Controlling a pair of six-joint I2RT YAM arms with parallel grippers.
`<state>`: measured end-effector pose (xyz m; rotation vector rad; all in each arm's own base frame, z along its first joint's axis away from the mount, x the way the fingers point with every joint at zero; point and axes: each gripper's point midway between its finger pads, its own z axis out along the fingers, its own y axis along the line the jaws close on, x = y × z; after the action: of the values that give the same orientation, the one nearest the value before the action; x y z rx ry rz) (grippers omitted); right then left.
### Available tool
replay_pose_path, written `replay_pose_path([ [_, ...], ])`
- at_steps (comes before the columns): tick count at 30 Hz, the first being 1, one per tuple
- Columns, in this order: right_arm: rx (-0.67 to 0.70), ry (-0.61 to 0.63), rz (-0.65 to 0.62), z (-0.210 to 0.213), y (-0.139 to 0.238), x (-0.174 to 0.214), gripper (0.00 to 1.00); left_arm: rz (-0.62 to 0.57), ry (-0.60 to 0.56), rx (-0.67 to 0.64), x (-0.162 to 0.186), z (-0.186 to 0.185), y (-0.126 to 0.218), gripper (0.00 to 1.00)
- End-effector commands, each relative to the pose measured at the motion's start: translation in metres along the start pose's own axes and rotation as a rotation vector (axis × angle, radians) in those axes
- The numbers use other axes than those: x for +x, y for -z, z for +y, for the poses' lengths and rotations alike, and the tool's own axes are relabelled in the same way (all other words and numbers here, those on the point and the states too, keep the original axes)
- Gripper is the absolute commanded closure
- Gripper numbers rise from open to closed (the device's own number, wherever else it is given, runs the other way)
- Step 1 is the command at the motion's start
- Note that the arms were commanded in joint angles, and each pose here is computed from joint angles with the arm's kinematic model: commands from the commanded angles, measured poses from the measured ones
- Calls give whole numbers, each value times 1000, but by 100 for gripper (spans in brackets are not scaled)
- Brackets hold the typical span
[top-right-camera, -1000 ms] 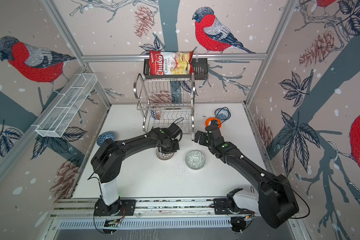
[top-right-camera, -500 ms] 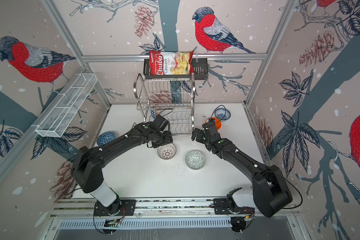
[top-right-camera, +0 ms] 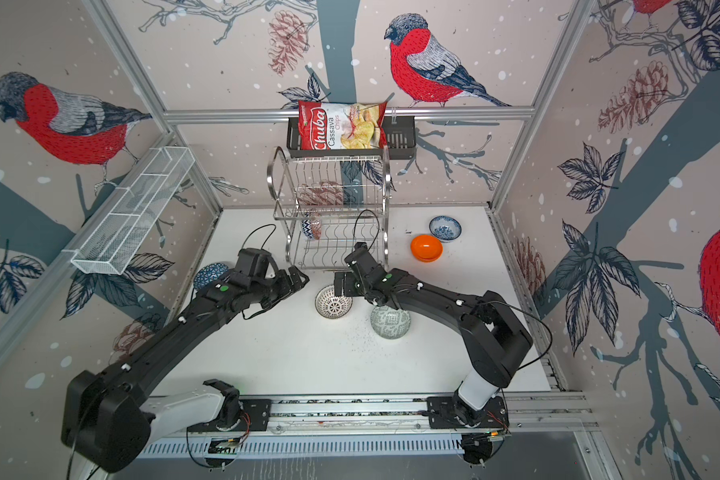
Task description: Load the bowls into the dish rack
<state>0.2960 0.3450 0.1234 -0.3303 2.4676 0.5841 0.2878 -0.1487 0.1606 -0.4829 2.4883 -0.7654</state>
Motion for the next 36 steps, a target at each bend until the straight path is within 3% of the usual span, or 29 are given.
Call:
replay_pose_path([
  [1, 29, 106, 48, 16, -9, 13, 1, -90, 18, 72, -11, -4, 14, 3],
  [7, 29, 178, 127, 40, -30, 35, 5, -88, 112, 61, -2, 30, 18, 3],
  [25, 52, 265, 255, 63, -58, 63, 27, -61, 153, 51, 17, 51, 15, 3],
  [29, 73, 272, 289, 61, -66, 69, 44, -60, 148, 53, 15, 51, 15, 3],
  [36, 86, 276, 311, 59, -74, 74, 64, -56, 145, 56, 15, 50, 15, 3],
])
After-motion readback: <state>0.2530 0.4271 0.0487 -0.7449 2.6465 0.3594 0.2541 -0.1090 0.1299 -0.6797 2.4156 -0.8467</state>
